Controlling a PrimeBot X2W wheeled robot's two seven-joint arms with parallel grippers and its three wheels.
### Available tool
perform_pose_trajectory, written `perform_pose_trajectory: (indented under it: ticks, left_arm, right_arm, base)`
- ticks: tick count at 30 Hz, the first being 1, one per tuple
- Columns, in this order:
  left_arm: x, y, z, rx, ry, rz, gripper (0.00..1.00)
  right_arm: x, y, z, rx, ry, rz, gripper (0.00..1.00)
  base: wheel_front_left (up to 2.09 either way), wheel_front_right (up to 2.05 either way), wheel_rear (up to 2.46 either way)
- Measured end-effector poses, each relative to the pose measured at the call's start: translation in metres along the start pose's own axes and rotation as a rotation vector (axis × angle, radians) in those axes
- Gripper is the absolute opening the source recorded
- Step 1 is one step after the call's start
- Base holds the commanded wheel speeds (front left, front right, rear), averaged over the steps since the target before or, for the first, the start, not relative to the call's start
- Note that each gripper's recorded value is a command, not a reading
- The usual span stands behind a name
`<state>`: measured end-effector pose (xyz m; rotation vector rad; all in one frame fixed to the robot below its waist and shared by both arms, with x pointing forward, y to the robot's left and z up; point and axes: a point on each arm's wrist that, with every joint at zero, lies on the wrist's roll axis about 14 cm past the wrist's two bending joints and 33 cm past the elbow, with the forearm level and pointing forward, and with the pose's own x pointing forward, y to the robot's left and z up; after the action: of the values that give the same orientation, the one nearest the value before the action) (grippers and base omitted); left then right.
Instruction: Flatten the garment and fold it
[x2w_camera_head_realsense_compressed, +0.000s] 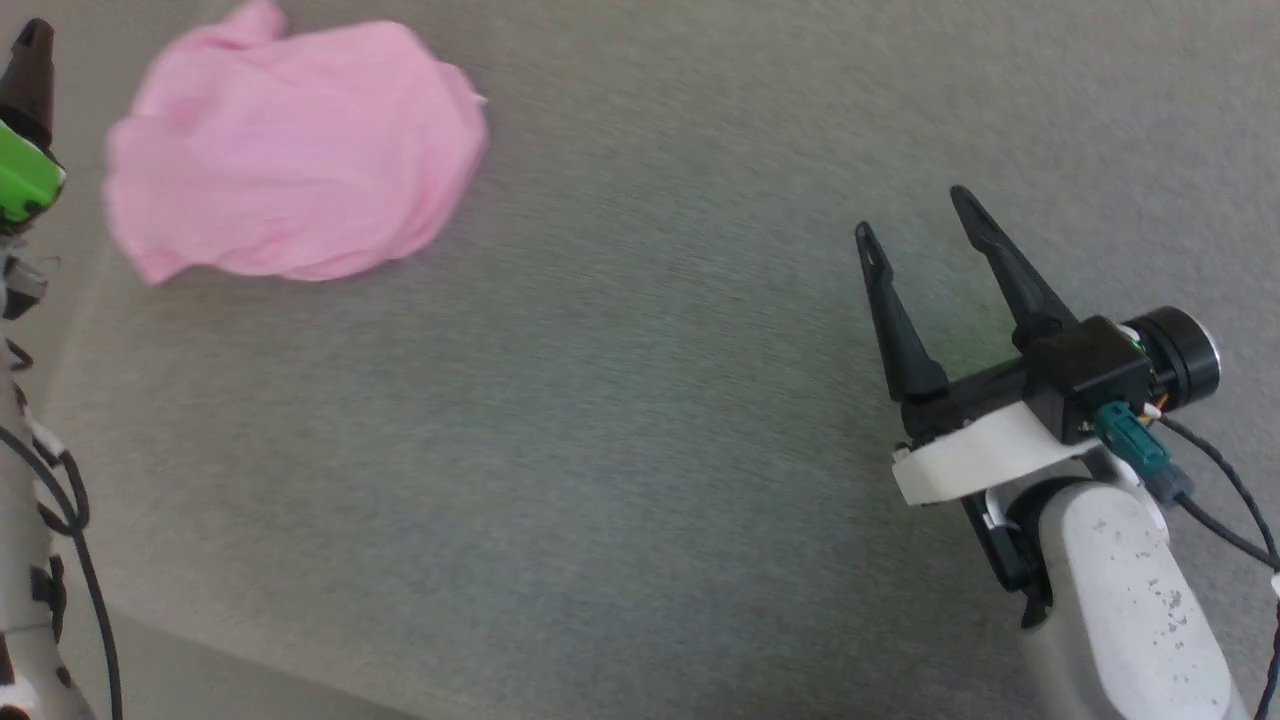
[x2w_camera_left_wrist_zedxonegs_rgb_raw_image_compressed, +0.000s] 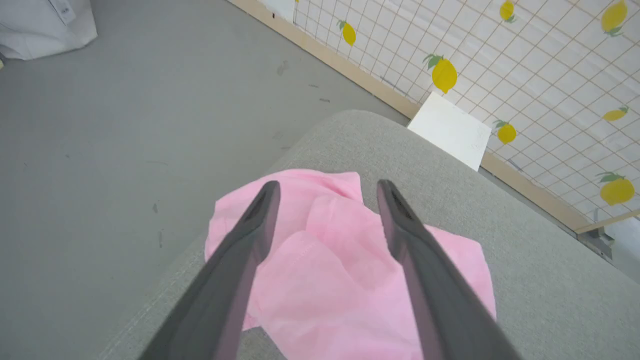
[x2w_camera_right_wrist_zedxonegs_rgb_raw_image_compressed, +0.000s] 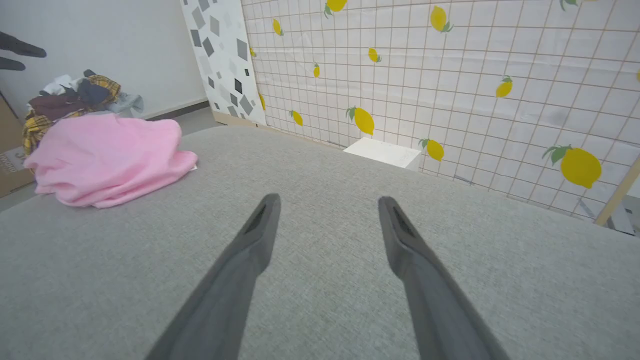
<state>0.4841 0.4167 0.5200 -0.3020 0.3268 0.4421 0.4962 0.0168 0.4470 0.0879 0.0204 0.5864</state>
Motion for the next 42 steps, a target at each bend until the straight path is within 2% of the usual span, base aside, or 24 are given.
perform_pose_trajectory:
  ticks: [5,10,13,14,15,17,20,23,25,28,32,37,42]
  left_arm:
    - [0.037,-0.021,-0.059,-0.079,0.232,0.006,1.00]
    - [0.050,-0.026,-0.133,-0.087,0.515,0.079,1.00]
    - [0.047,-0.021,-0.160,-0.057,0.641,0.117,1.00]
    - [0.046,-0.020,-0.162,-0.025,0.676,0.120,0.17]
    - [0.044,-0.019,-0.160,-0.006,0.673,0.124,0.00]
    - [0.042,-0.017,-0.156,0.025,0.643,0.122,0.00]
    - [0.044,-0.018,-0.134,0.108,0.495,0.102,0.00]
    - [0.049,-0.027,-0.076,0.201,0.227,0.060,0.00]
    - [0.044,-0.043,-0.019,0.255,-0.010,0.016,0.00]
    - [0.019,-0.080,0.058,0.320,-0.329,-0.087,0.00]
    - [-0.035,-0.129,0.126,0.345,-0.616,-0.235,0.00]
    - [-0.104,-0.192,0.164,0.308,-0.813,-0.447,0.00]
    - [-0.164,-0.267,0.153,0.283,-0.858,-0.709,0.00]
  right_arm:
    - [-0.009,-0.029,-0.026,0.024,0.043,-0.069,1.00]
    - [-0.021,-0.052,-0.047,0.048,0.078,-0.133,1.00]
    - [-0.025,-0.061,-0.049,0.058,0.075,-0.158,1.00]
    - [-0.029,-0.066,-0.050,0.065,0.073,-0.176,1.00]
    - [-0.031,-0.068,-0.049,0.067,0.070,-0.183,1.00]
    - [-0.035,-0.071,-0.047,0.071,0.069,-0.196,1.00]
    - [-0.043,-0.074,-0.043,0.084,0.069,-0.216,1.00]
    - [-0.055,-0.074,-0.041,0.087,0.084,-0.234,1.00]
    - [-0.066,-0.073,-0.038,0.093,0.089,-0.248,1.00]
    - [-0.079,-0.071,-0.024,0.092,0.072,-0.267,1.00]
    - [-0.094,-0.066,-0.001,0.077,0.031,-0.281,1.00]
    - [-0.110,-0.062,0.033,0.048,-0.038,-0.294,1.00]
    - [-0.129,-0.063,0.061,0.020,-0.098,-0.324,1.00]
  base:
    - [0.00,0.00,0.00]
    - [0.00,0.00,0.00]
    - [0.00,0.00,0.00]
    - [0.00,0.00,0.00]
    - [0.00,0.00,0.00]
    - [0.00,0.00,0.00]
    - [0.00,0.00,0.00]
    - [0.00,0.00,0.00]
    - [0.00,0.00,0.00]
    - [0.00,0.00,0.00]
    - [0.00,0.00,0.00]
    - [0.00,0.00,0.00]
    - [0.00,0.00,0.00]
